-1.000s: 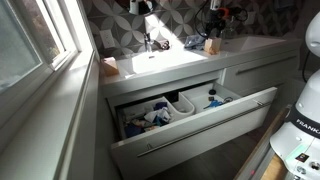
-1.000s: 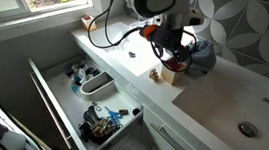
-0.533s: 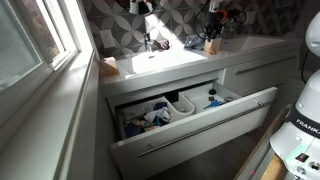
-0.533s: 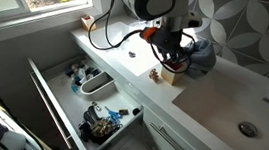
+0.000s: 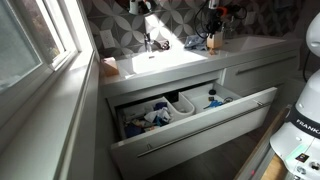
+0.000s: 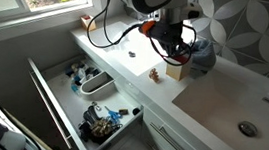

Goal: Move the box to the left

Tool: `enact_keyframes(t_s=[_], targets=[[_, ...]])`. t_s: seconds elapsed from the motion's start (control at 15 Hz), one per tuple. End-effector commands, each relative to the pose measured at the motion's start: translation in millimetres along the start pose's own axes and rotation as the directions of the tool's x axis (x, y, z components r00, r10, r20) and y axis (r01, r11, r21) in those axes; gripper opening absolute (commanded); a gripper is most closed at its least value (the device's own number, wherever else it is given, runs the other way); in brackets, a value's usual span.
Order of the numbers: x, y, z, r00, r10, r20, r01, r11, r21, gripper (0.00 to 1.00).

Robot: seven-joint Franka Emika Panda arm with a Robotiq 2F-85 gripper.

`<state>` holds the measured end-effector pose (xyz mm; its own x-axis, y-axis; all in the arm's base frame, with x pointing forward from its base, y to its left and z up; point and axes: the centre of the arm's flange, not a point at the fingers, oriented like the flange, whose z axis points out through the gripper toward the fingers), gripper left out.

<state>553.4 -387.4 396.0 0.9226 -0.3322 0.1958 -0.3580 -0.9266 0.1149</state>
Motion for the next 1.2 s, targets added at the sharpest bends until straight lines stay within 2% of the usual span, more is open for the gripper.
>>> enact_keyframes(t_s=[0.0, 0.2, 0.4, 0.47, 0.6, 0.8, 0.87, 0.93, 1.13], targets=[[-44.1, -37.5, -66.2, 0.987, -0.148, -0.059, 0.149, 0.989, 0.014, 0.01], [-71.5, -78.0, -100.1, 0.950, -0.309, -0.046, 0.311, 0.949, 0.059, 0.01], [-110.7, -117.6, -131.3, 0.888, -0.459, -0.025, 0.459, 0.883, 0.096, 0.01], [-66.3, -98.3, -106.5, 0.927, -0.375, -0.029, 0.376, 0.922, 0.088, 0.04], [-86.6, -116.0, -122.4, 0.904, -0.426, -0.030, 0.427, 0.898, 0.104, 0.04], [-97.0, -116.6, -125.7, 0.898, -0.440, -0.031, 0.441, 0.891, 0.108, 0.01], [-92.0, -139.1, -127.6, 0.825, -0.560, -0.075, 0.565, 0.815, 0.126, 0.01], [-87.9, -160.3, -132.5, 0.801, -0.595, -0.070, 0.599, 0.792, 0.120, 0.01], [-81.5, -247.8, -157.8, 0.691, -0.719, -0.067, 0.721, 0.682, 0.119, 0.01]])
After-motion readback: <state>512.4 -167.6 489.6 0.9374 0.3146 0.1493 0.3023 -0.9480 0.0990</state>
